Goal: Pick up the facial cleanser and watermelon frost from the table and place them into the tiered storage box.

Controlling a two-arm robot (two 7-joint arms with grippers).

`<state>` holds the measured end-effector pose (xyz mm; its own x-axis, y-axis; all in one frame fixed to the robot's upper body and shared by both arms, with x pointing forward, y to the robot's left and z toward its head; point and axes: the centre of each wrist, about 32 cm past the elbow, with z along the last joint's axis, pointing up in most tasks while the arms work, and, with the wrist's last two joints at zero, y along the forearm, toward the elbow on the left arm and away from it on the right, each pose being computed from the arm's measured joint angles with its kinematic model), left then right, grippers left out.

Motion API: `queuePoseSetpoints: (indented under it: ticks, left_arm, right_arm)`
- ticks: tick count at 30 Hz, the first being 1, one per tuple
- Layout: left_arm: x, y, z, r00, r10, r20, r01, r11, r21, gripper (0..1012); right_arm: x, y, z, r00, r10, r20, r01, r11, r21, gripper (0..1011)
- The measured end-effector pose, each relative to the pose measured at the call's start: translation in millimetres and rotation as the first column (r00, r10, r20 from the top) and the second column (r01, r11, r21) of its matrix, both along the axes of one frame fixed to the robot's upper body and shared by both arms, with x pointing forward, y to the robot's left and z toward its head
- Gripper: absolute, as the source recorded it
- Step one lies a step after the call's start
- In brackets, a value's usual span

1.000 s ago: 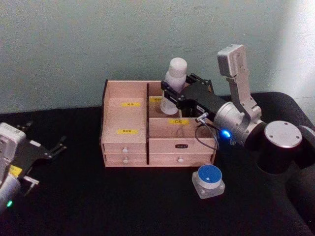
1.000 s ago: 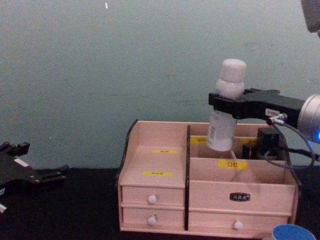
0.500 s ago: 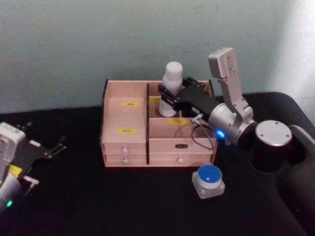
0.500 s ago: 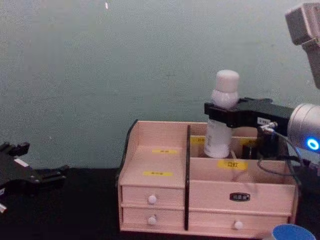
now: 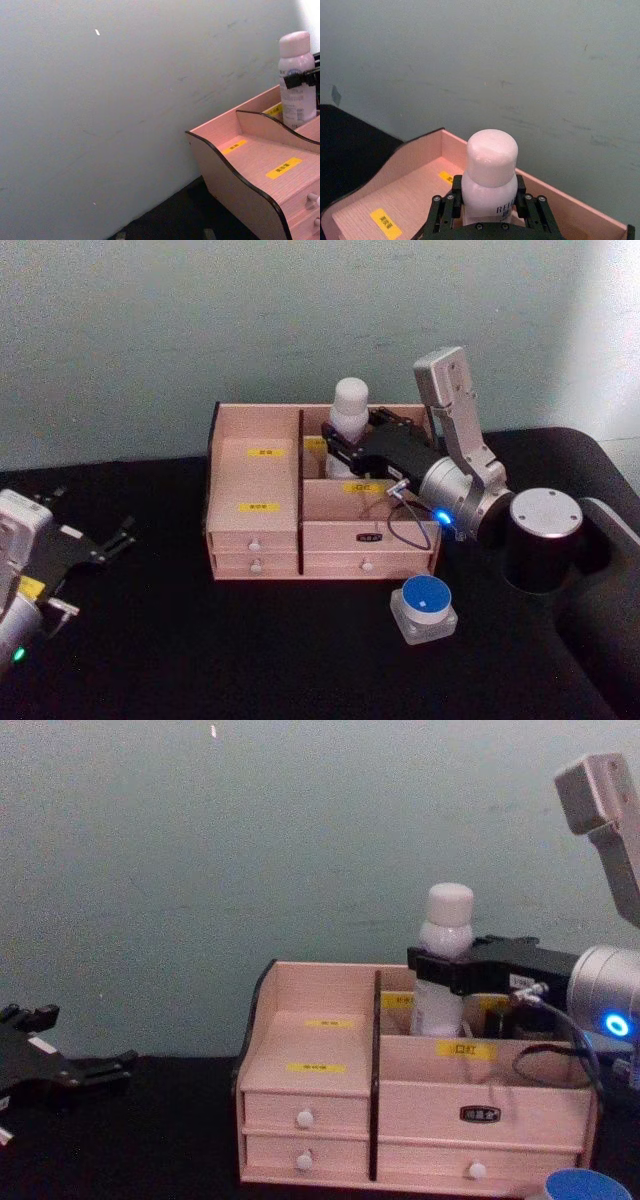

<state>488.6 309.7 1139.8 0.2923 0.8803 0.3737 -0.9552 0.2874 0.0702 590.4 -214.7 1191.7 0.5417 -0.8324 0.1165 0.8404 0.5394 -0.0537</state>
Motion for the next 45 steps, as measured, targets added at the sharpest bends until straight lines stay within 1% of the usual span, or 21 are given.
queuePoseSetpoints:
  ticks: [8, 14, 20, 35, 37, 38, 41, 42, 45]
  left_arm:
    - [0.0, 0.0, 0.0, 1.0, 0.0, 0.0, 0.0, 1.0, 0.0, 1001]
    - [0.0, 0.0, 0.0, 1.0, 0.0, 0.0, 0.0, 1.0, 0.0, 1001]
    - [0.0, 0.0, 0.0, 1.0, 0.0, 0.0, 0.0, 1.0, 0.0, 1001]
    - [0.0, 0.0, 0.0, 1.0, 0.0, 0.0, 0.0, 1.0, 0.0, 1001]
    - [0.0, 0.0, 0.0, 1.0, 0.0, 0.0, 0.0, 1.0, 0.0, 1001]
    - [0.0, 0.0, 0.0, 1.0, 0.0, 0.0, 0.0, 1.0, 0.0, 1001]
    - [0.0, 0.0, 0.0, 1.0, 0.0, 0.0, 0.0, 1.0, 0.0, 1001]
    - [0.0, 0.0, 0.0, 1.0, 0.0, 0.0, 0.0, 1.0, 0.0, 1001]
    - [0.0, 0.0, 0.0, 1.0, 0.0, 0.0, 0.0, 1.0, 0.0, 1001]
  right_arm:
    - [1.4, 0.5, -4.6, 0.999, -0.006, -0.037, 0.005, 1.0, -0.028, 593]
    - [2.1, 1.2, -6.3, 0.999, -0.006, -0.053, 0.004, 0.999, -0.039, 593]
    - [2.1, 0.8, -6.4, 0.998, -0.004, -0.061, 0.002, 0.999, -0.042, 593]
    - [1.8, 0.8, -6.7, 0.998, -0.005, -0.06, 0.002, 0.999, -0.042, 593]
    - [1.7, 0.7, -6.7, 0.998, -0.005, -0.059, 0.002, 0.999, -0.042, 606]
    - [1.7, 0.8, -6.7, 0.998, -0.005, -0.059, 0.002, 0.999, -0.042, 652]
    - [1.6, 0.8, -6.7, 0.998, -0.005, -0.059, 0.002, 0.999, -0.041, 710]
    - [1.6, 0.8, -6.8, 0.998, -0.005, -0.059, 0.002, 0.999, -0.041, 767]
    - [1.6, 0.8, -6.7, 0.998, -0.005, -0.058, 0.002, 0.999, -0.041, 857]
